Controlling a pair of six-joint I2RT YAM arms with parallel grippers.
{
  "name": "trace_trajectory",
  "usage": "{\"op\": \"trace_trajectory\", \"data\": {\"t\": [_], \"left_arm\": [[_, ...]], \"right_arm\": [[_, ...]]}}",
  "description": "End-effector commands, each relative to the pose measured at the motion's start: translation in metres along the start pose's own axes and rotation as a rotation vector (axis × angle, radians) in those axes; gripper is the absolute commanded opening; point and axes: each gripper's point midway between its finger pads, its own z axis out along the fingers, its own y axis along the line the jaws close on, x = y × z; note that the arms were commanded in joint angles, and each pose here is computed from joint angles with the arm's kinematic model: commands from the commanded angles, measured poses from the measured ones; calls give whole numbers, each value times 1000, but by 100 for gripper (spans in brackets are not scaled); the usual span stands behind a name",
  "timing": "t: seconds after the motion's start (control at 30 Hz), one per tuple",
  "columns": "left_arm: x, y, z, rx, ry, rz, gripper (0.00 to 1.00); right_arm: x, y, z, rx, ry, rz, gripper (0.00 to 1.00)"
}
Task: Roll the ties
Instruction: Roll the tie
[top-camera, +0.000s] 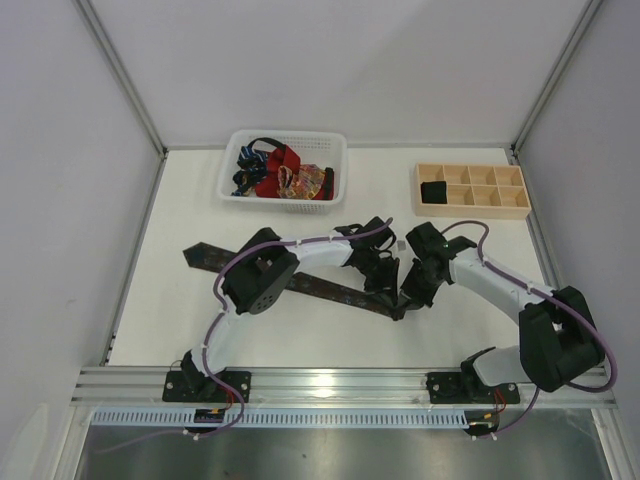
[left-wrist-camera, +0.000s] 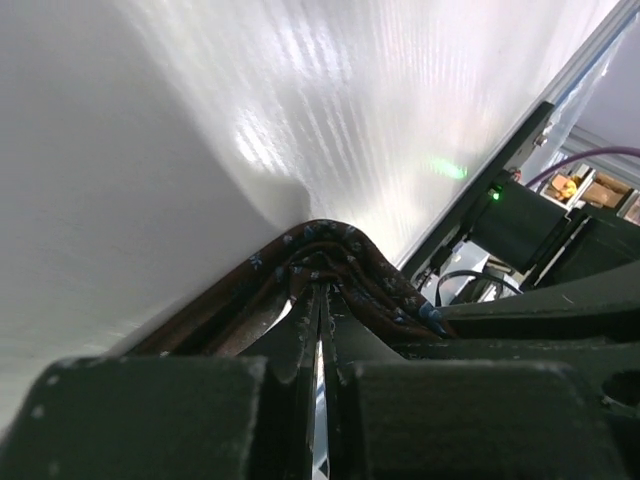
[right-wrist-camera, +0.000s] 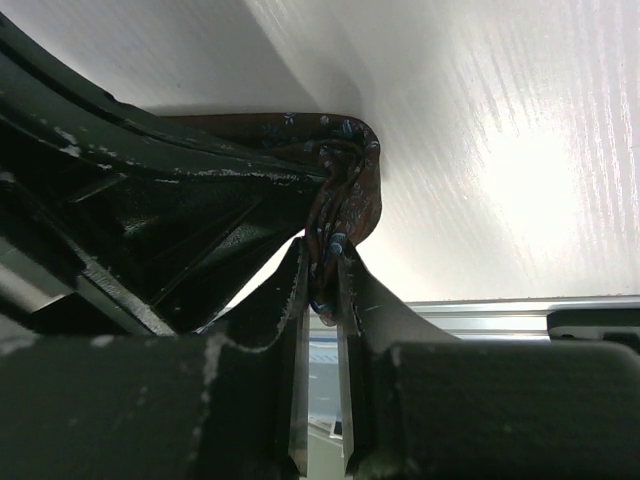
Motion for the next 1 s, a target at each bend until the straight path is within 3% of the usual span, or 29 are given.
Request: {"op": "trace_trajectory", "data": {"t": [0.0,0.4,0.73,0.83,0.97], "left_arm": [[-7,-1,-13,-3,-50,25,4],[-4,35,-57,-36,-155,-12,7],[-5,41,-55,-25,-160,-23,8],[-8,55,-46,-35,-142,-50,8],[-7,58,-44,-12,-136,-79,7]], "right_arm": [[-16,8,-2,54,-90,41,0],[-18,19,3,106,-103,44,0],[-20,36,7,108,-105,-8,0],[-16,50,14,81,-70,-37,7],[-18,60,18,81,-57,-63,9]]}}
